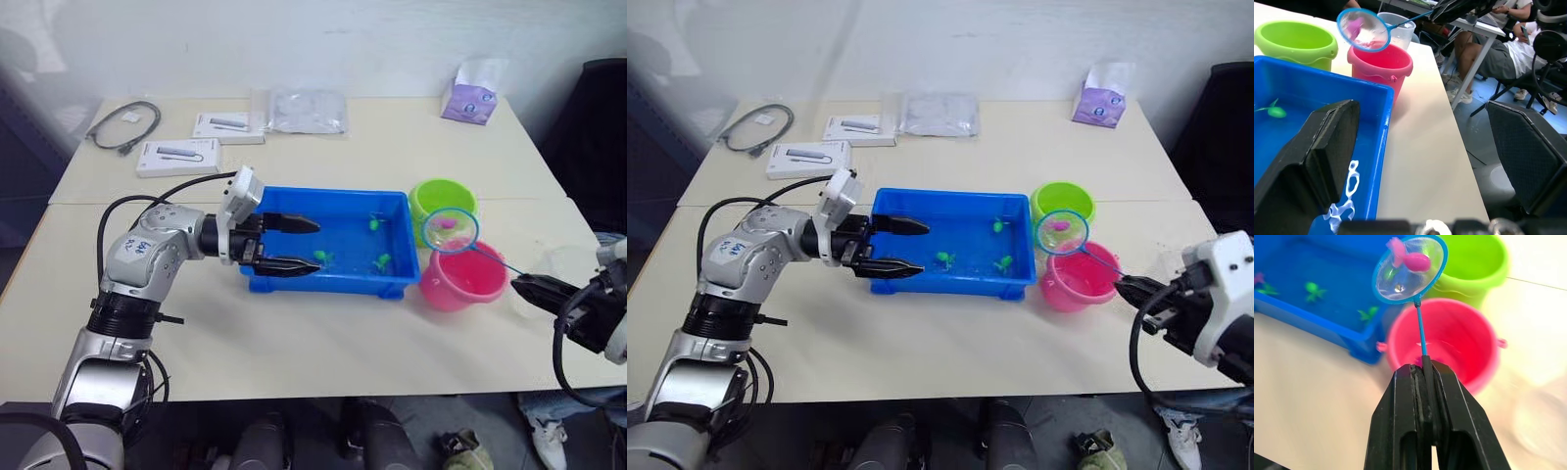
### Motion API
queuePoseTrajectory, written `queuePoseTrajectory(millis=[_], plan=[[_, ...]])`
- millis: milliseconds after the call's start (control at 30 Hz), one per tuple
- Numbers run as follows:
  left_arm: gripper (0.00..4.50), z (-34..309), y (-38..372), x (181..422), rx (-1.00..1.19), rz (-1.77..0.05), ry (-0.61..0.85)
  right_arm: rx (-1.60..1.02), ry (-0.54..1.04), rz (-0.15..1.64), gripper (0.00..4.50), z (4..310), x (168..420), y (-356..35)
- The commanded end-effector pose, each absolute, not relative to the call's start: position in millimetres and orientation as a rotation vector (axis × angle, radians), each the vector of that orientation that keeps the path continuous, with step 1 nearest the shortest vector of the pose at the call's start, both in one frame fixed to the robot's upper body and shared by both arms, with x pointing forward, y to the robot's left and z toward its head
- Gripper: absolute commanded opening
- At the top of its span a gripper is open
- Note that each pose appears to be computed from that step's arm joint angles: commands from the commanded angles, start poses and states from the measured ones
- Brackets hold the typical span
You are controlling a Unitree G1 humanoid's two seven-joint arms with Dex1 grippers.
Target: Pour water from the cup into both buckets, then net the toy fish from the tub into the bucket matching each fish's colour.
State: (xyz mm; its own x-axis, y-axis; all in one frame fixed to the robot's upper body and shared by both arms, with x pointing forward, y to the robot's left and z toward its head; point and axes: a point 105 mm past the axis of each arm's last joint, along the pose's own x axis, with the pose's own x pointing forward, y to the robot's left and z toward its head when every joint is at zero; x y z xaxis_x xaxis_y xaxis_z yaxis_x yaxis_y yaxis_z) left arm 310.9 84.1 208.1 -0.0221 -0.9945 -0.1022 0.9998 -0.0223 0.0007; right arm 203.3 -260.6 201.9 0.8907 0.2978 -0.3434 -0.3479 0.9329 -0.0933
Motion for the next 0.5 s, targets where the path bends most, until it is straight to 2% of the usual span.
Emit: queuePoseTrajectory(millis=[33,267,500], plan=[[4.43,217,80,313,0.121,-1.628,0.041,-0.346,0.283,0.216,0.00,214,190,-278],[4.43,220,72,317,0.129,-1.658,0.024,-0.891,0.290,0.153,0.00,215,188,-300],[4.43,223,71,318,0.136,-1.663,0.019,-1.570,0.207,0.288,0.00,213,195,-303]])
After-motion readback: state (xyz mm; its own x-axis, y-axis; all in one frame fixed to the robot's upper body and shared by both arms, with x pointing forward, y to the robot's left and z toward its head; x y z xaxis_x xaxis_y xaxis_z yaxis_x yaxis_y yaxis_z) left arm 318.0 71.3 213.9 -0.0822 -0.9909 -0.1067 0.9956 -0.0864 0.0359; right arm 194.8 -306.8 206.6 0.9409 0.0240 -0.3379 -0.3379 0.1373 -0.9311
